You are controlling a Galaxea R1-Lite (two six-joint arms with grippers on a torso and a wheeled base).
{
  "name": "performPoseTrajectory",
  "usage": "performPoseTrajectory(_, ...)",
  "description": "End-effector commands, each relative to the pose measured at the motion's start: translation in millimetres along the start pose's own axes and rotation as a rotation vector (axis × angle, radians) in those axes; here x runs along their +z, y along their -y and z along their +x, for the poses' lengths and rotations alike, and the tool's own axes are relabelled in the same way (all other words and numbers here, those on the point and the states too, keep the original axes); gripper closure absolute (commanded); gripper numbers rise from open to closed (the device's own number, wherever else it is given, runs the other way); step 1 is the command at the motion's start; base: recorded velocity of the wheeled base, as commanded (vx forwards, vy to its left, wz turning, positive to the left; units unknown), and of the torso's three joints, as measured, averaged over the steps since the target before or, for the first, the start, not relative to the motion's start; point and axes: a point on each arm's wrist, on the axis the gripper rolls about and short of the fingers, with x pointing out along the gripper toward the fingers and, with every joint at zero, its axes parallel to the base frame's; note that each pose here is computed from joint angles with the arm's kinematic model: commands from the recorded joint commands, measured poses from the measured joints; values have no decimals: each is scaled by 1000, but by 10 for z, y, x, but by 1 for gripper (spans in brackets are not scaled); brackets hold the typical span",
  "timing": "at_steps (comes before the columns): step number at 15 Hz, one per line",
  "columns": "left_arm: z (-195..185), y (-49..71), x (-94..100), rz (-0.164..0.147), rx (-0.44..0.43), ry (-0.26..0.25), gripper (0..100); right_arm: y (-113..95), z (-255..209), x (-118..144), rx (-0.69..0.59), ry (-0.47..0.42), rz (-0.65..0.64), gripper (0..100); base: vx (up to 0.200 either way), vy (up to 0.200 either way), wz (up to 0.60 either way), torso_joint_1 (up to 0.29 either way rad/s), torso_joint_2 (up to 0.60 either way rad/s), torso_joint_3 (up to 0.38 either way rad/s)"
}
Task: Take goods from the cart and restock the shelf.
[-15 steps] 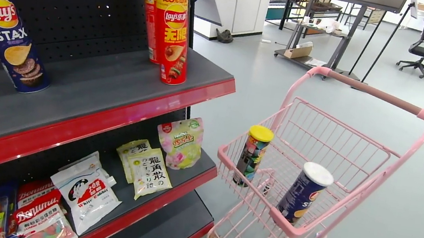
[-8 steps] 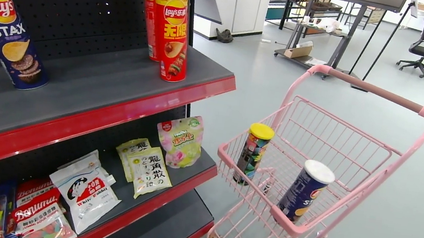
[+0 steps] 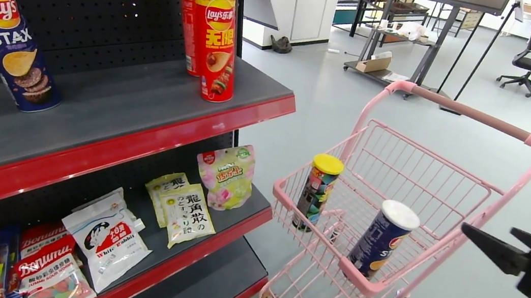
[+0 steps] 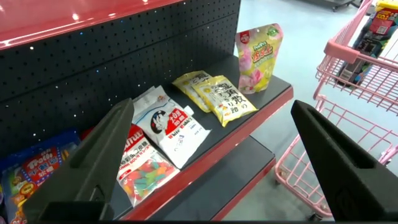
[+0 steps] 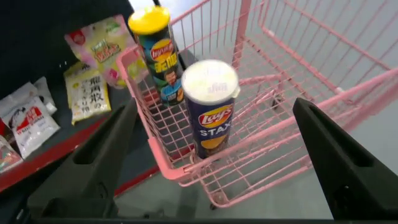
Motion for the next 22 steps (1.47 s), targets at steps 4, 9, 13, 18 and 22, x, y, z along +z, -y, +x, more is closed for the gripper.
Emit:
performPoseTrajectory(4,0,0,0,1,0,1,0,107,887,-753,44,-284,-35,0,0,0,0,0,0,0)
performPoseTrajectory(9,0,0,0,1,0,1,0,56,1016,-741,72,-280,-66,0,0,0,0,0,0,0)
performPoseTrajectory(13,0,0,0,1,0,1,0,65,1250,-771,76,-283,-68,0,0,0,0,0,0,0)
performPoseTrajectory(18,0,0,0,3,0,1,0,102,1468,-863,70,-274,-70,0,0,0,0,0,0,0)
performPoseTrajectory(22,0,0,0,3,0,1,0,123,1608,-942,71,-251,-74,0,0,0,0,0,0,0)
